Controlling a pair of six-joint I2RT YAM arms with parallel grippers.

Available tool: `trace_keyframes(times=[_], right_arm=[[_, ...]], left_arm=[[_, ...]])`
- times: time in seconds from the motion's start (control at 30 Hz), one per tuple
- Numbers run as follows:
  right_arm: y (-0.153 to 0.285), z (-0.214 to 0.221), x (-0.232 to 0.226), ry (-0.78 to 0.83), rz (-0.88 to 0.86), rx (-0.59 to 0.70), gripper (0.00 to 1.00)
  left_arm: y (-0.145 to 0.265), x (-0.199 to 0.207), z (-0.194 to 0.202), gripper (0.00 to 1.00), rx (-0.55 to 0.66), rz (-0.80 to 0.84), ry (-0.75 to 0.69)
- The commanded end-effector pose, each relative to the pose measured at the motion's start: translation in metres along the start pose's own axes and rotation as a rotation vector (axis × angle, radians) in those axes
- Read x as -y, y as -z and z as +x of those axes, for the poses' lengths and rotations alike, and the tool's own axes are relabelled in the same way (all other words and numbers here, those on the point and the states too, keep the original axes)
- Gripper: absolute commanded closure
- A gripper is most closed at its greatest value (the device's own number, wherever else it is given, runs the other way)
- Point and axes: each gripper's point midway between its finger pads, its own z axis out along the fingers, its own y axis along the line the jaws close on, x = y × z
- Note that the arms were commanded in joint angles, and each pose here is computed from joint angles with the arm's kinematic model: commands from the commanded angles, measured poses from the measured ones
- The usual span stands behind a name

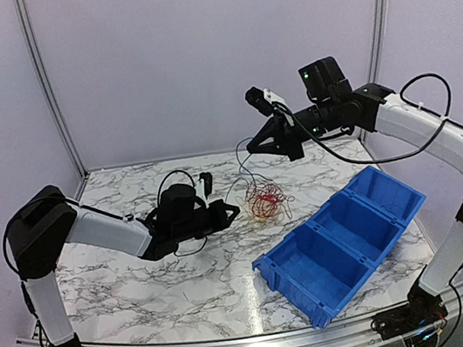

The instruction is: Untangle the cables

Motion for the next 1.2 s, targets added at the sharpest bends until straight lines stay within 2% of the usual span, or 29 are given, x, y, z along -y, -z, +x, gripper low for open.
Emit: trace_keyframes(times=[0.0, 0.1, 0.27, 0.4, 0.53, 0.6, 0.67, 0.73, 0.83, 1.03, 1.17], right_arm=[[0.024, -0.029, -0.002, 0.082, 0.070, 0.021, 1.00], [0.051, -0.056, 0.010, 0.131, 0.152, 0.051, 1.00], [0.100, -0.084, 0.034, 0.120, 0.260, 0.125, 1.00], [0.118, -0.083, 0.050, 0.123, 0.352, 0.110, 1.00], [0.124, -0.068, 0.062, 0.112, 0.422, 0.077, 1.00], [0.129, -0.058, 0.071, 0.088, 0.461, 0.067, 1.00], [0.138, -0.049, 0.082, 0.059, 0.506, 0.062, 1.00], [0.150, -0.045, 0.091, 0.042, 0.554, 0.059, 1.00], [0.172, -0.039, 0.103, 0.022, 0.632, 0.052, 1.00], [0.224, -0.030, 0.119, -0.030, 0.795, 0.048, 1.00], [0.256, -0.021, 0.123, -0.048, 0.898, 0.045, 1.00]], left_arm=[[0.017, -0.011, -0.009, 1.00, 0.076, -0.040, 0.021], [0.027, -0.033, 0.006, 1.00, 0.059, -0.096, 0.036], [0.042, -0.057, 0.025, 1.00, 0.041, -0.167, 0.054], [0.049, -0.060, 0.028, 1.00, 0.035, -0.174, 0.040], [0.055, -0.038, 0.016, 0.99, 0.041, -0.109, -0.022], [0.061, -0.020, 0.008, 0.68, 0.036, -0.062, -0.080], [0.072, -0.006, -0.006, 0.51, 0.040, -0.065, -0.147], [0.082, 0.003, -0.021, 0.41, 0.041, -0.101, -0.235], [0.101, 0.015, -0.052, 0.30, 0.058, -0.192, -0.396], [0.127, 0.046, -0.120, 0.13, 0.127, -0.324, -0.612], [0.119, 0.048, -0.145, 0.11, 0.142, -0.348, -0.669]])
